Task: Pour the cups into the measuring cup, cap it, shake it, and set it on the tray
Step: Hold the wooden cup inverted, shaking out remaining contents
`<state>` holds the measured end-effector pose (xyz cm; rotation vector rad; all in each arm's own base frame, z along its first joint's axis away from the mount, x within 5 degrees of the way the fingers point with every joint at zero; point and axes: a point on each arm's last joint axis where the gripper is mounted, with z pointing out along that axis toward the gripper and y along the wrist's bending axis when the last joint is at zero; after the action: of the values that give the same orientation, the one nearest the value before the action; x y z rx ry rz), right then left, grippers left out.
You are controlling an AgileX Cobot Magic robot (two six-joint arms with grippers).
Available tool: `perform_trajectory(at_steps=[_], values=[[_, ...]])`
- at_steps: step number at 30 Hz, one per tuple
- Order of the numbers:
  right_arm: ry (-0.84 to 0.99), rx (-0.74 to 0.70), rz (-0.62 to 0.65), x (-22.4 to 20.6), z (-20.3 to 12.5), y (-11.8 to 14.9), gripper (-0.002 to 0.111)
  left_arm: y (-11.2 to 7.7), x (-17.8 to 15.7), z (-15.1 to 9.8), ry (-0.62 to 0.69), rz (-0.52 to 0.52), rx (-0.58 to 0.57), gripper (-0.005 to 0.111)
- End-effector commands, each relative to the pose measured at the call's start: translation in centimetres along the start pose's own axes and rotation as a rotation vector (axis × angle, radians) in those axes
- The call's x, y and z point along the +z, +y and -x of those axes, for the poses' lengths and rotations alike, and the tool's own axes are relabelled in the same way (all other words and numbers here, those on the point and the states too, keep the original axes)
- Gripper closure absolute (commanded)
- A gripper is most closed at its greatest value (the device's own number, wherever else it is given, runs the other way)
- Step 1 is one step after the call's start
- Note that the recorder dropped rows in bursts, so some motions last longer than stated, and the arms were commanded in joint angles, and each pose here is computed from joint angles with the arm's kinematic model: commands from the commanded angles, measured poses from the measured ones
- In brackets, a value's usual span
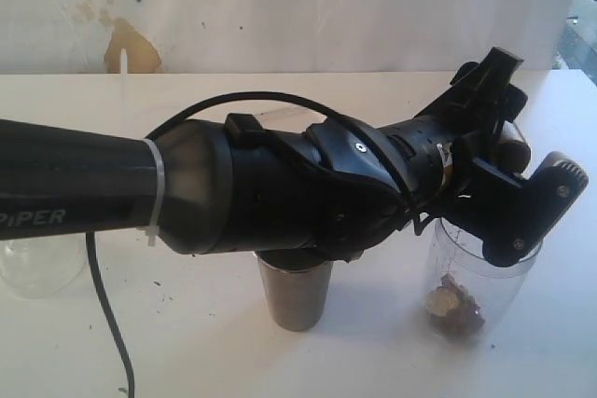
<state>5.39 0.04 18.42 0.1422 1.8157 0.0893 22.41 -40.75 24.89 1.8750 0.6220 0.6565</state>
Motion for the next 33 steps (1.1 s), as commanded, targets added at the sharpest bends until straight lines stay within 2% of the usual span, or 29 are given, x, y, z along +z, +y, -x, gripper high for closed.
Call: perform_trajectory(at_steps=[1,7,33], values=[[-0.002,-0.001,0.001,0.0,-0.1,0.0,0.108,1.0,-0.5,-0.2,0.013,0.028,0.026,0.107],[-0.002,-0.001,0.001,0.0,-0.1,0.0,0.108,1.2,-0.9,0.3,0.063,0.041,0.049,0.107],[-0.002,-0.001,0.001,0.0,-0.1,0.0,0.108,1.3,-1.2,0.9,0.062,0.044,0.135,0.107]])
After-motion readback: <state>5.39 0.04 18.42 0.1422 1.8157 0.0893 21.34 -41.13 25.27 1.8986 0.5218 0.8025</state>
